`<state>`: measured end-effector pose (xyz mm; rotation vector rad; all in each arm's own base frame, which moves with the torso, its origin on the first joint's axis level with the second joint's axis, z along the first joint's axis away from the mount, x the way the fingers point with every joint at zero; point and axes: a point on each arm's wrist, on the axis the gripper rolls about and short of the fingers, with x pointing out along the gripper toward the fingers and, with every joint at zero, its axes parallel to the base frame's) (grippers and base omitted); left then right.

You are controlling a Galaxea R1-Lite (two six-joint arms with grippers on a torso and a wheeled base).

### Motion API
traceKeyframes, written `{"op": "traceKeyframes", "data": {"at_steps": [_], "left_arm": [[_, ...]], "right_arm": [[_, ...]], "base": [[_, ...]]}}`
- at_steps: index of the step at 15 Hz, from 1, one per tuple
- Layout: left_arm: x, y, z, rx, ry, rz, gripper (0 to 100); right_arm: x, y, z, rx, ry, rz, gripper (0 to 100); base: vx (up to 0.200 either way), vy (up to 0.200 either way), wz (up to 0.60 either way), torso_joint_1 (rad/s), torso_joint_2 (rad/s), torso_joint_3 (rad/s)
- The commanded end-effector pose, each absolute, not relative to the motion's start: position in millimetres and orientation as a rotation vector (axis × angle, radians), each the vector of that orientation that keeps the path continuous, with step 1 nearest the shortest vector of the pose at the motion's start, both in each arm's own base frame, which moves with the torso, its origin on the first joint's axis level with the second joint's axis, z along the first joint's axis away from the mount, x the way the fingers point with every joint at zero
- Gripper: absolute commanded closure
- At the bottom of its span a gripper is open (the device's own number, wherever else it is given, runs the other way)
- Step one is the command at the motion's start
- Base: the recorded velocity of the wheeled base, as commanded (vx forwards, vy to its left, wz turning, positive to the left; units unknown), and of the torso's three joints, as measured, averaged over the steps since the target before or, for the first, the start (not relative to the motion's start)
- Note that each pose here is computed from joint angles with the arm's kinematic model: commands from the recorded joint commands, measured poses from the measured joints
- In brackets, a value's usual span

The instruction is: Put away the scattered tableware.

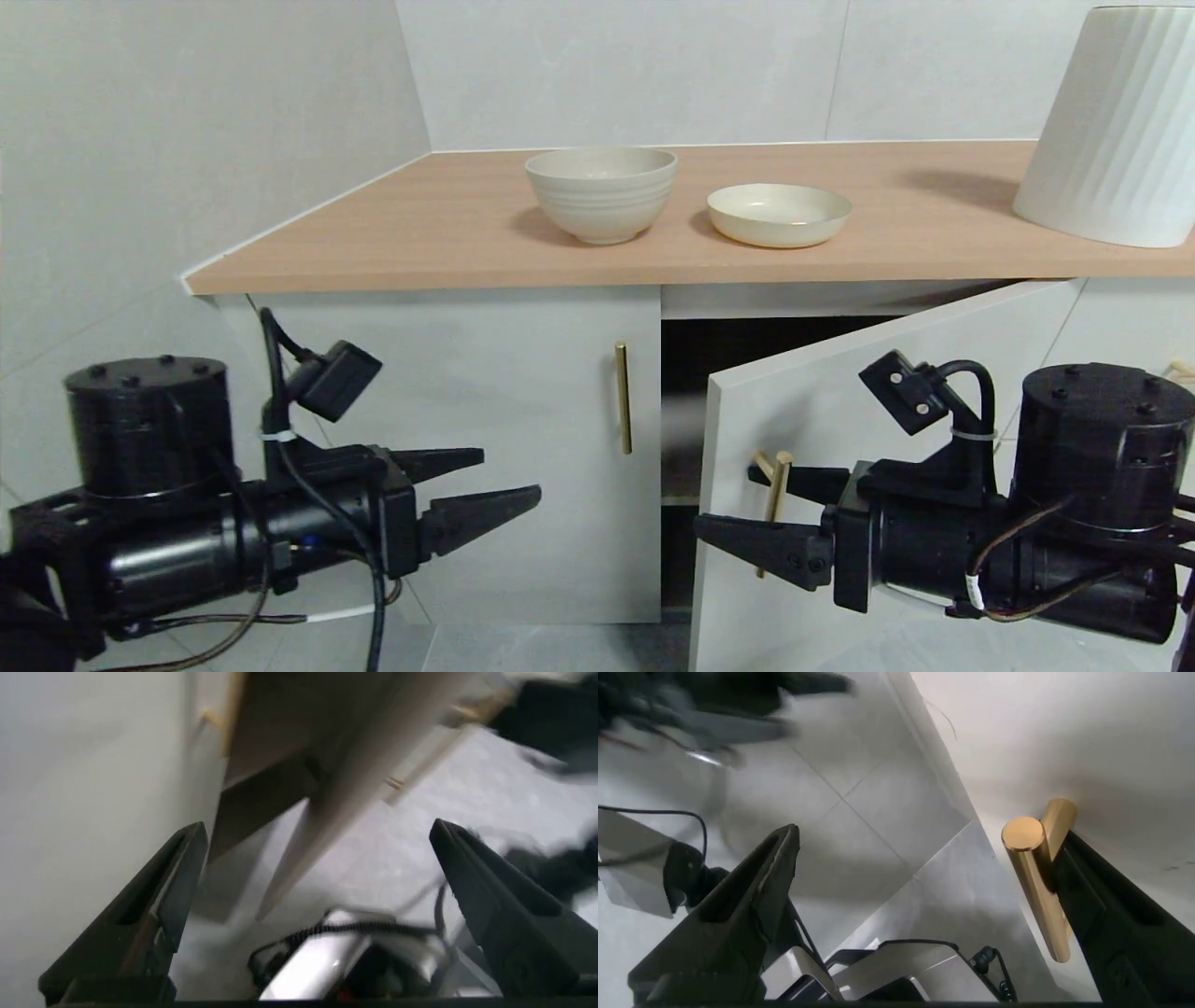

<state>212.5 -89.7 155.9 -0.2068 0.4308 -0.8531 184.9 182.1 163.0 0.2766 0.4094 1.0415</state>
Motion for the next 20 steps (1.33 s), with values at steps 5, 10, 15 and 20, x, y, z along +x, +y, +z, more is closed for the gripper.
{"op": "traceKeyframes", "data": {"at_steps": [5, 10, 15, 20], "left_arm": [[220, -119, 109, -0.214, 0.567, -0.812, 0], [221, -121, 114, -0.216, 0.524, -0.823, 100], [220, -142, 123, -0.265, 0.485, -0.898, 100], [261, -184, 116, -0.285, 0.396, -0.966, 100]], "right_arm": [[187, 184, 157, 0.273, 0.437, 1.035, 0], [187, 184, 157, 0.272, 0.439, 1.035, 0], [185, 182, 160, 0.274, 0.424, 1.038, 0], [183, 180, 163, 0.275, 0.412, 1.041, 0]], "base": [[0.000, 0.000, 0.00, 0.000, 0.00, 0.000], [0.000, 0.000, 0.00, 0.000, 0.00, 0.000], [0.000, 0.000, 0.00, 0.000, 0.00, 0.000], [0.000, 0.000, 0.00, 0.000, 0.00, 0.000]]}}
